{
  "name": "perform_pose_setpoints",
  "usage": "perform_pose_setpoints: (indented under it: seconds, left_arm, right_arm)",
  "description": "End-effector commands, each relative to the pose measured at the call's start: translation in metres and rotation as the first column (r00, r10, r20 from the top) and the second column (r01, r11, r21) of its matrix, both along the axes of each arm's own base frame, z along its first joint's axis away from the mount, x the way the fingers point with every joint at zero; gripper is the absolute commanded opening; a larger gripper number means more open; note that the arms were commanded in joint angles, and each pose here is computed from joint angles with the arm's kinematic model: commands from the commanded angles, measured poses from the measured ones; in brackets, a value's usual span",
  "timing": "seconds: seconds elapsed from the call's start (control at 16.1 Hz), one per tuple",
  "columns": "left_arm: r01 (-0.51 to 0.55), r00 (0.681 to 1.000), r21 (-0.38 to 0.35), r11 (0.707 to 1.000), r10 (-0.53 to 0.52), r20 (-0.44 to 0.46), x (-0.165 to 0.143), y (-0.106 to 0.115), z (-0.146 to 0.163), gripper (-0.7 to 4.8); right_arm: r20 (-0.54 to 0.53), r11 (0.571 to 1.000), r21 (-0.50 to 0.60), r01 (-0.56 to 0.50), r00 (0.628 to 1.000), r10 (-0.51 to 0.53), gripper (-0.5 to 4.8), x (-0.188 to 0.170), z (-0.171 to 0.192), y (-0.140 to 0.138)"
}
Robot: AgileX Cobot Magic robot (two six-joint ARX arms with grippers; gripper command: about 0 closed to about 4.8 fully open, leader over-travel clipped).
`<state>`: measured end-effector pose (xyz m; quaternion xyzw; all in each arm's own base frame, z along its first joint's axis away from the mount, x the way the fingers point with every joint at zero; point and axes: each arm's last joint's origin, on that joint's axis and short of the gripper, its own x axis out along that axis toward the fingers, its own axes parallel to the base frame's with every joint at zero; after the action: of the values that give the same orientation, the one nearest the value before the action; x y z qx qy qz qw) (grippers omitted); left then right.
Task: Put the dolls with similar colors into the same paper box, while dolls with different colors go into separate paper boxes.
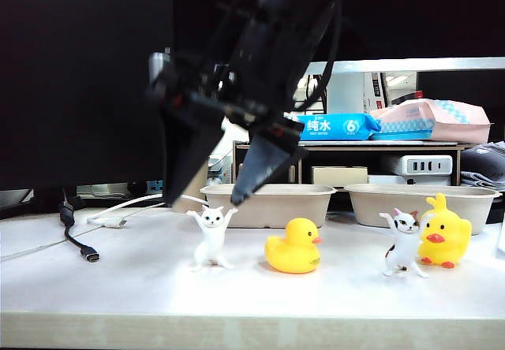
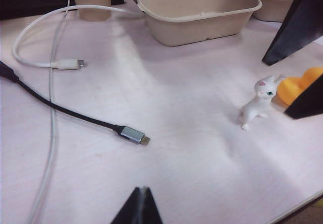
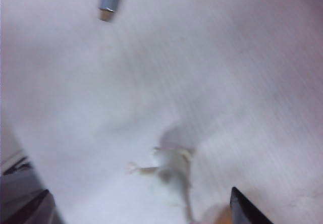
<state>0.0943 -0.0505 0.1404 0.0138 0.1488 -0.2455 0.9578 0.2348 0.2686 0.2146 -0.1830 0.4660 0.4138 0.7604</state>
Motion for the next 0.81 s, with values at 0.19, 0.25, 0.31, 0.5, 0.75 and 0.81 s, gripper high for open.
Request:
perform_pose_setpoints:
  seconds: [0.19,0.25,0.31,0.5,0.75,0.81]
  left_arm:
    - [0.001,1.0,-0.006,1.0,-0.001,0.012,0.0,0.0,0.002,-0.05]
    - [0.001,1.0,-0.006,1.0,-0.001,0.013,0.0,0.0,0.002,-0.05]
    - [0.001,1.0,-0.006,1.0,-0.001,0.013,0.0,0.0,0.002,-0.05]
    - [0.001,1.0,-0.006,1.0,-0.001,0.012,0.0,0.0,0.002,-0.05]
    - [0.001,1.0,-0.006,1.0,-0.001,0.013,0.0,0.0,0.002,-0.05]
    - [0.001,1.0,-0.006,1.0,-0.001,0.012,0.0,0.0,0.002,-0.05]
  right_arm:
    - [0.007,0.999,-0.041,0.021,1.0,-0.021,4.79,0.005,-0.012,0.003]
    - [0.005,0.999,-0.043,0.021,1.0,-0.021,4.79,0.005,-0.014,0.003]
    - [0.006,0.999,-0.042,0.02,1.0,-0.02,4.79,0.006,-0.015,0.004]
    - [0.007,0.999,-0.041,0.024,1.0,-0.023,4.79,0.01,-0.022,0.007]
    - [0.006,0.997,-0.071,0.038,0.999,-0.038,4.24,0.014,-0.033,0.007]
    - [0.006,0.997,-0.073,0.039,0.999,-0.039,3.43,0.014,-0.033,0.007]
